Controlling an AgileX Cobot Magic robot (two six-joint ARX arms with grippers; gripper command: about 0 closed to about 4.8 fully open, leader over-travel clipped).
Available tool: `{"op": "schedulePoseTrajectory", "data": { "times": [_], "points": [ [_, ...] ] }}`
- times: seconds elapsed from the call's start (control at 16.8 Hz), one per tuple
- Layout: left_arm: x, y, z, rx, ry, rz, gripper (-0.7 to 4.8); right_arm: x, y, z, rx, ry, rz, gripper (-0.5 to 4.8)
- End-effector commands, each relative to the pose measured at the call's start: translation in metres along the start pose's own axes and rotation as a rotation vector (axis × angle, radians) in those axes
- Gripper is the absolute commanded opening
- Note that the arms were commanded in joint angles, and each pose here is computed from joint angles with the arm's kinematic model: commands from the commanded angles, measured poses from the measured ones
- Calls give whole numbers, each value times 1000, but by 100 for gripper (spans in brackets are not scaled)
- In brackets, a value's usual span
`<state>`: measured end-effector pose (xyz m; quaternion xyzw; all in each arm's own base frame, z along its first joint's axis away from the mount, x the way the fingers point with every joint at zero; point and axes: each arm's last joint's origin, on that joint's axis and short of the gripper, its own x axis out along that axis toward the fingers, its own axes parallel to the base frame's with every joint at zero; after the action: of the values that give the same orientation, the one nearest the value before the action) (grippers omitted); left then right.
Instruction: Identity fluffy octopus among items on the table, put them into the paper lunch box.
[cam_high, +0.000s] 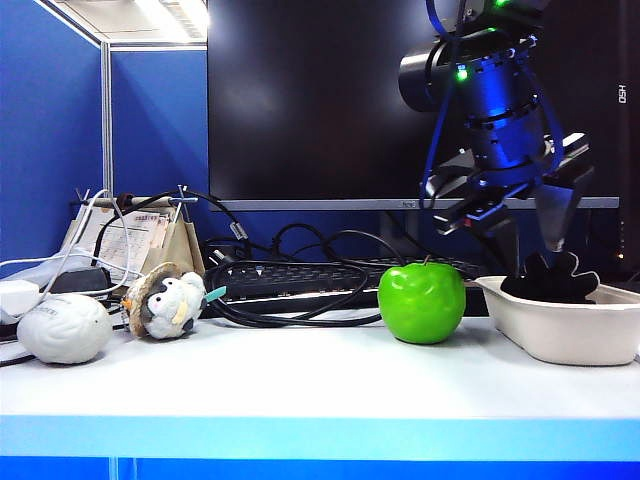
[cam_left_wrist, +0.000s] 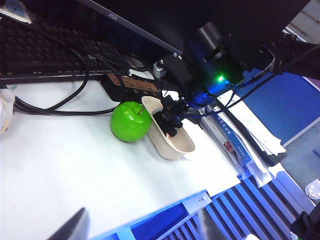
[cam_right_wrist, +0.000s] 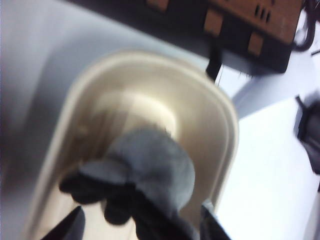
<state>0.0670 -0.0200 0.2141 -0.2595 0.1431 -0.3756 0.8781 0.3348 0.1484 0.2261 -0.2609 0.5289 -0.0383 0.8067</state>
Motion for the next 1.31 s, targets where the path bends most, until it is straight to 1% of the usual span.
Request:
{"op": "schedulePoseTrajectory", "data": {
  "times": [0.06,0.18,0.24,0.3,0.36,0.42,0.48,0.54,0.6,0.78,0.89,1.01,1.07,1.13,1.31],
  "points": [
    [0,-2,2,22,-13,-10,283,-2,-1,7,-20,-64,-5,296],
    [0,-2,2,22,-13,-10,283,-3,-2,10,-42,-92,-25,291],
    [0,-2,2,22,-13,-10,283,-3,-2,11,-53,-98,-53,269],
    [0,-2,2,22,-13,-10,283,-4,-4,11,-51,-99,-86,206],
    [0,-2,2,22,-14,-8,283,-4,-5,11,-60,-100,-116,165],
    [0,-2,2,22,-14,-8,283,-8,-8,14,-72,-101,-149,139],
    [0,-2,2,22,-15,-7,283,-15,-12,18,-66,-115,-160,106],
    [0,-2,2,23,-15,-7,283,-24,-16,22,-59,-130,-161,38],
    [0,-2,2,23,-15,-7,283,-35,-23,27,-48,-144,-161,-4],
    [0,-1,3,23,-29,14,283,-74,-45,36,-5,-198,-162,-5],
    [-1,-1,4,29,-44,30,283,-101,-60,32,41,-241,-157,-5],
    [-1,-1,4,30,-57,52,283,-128,-76,18,109,-282,-144,-5],
    [-1,0,4,32,-65,65,283,-141,-84,8,147,-296,-121,-5],
    [-1,1,5,32,-84,96,283,-162,-96,-9,211,-328,-68,-5],
    [-1,3,6,34,-134,180,283,-203,-118,-43,313,-428,29,-5]
  ]
}}
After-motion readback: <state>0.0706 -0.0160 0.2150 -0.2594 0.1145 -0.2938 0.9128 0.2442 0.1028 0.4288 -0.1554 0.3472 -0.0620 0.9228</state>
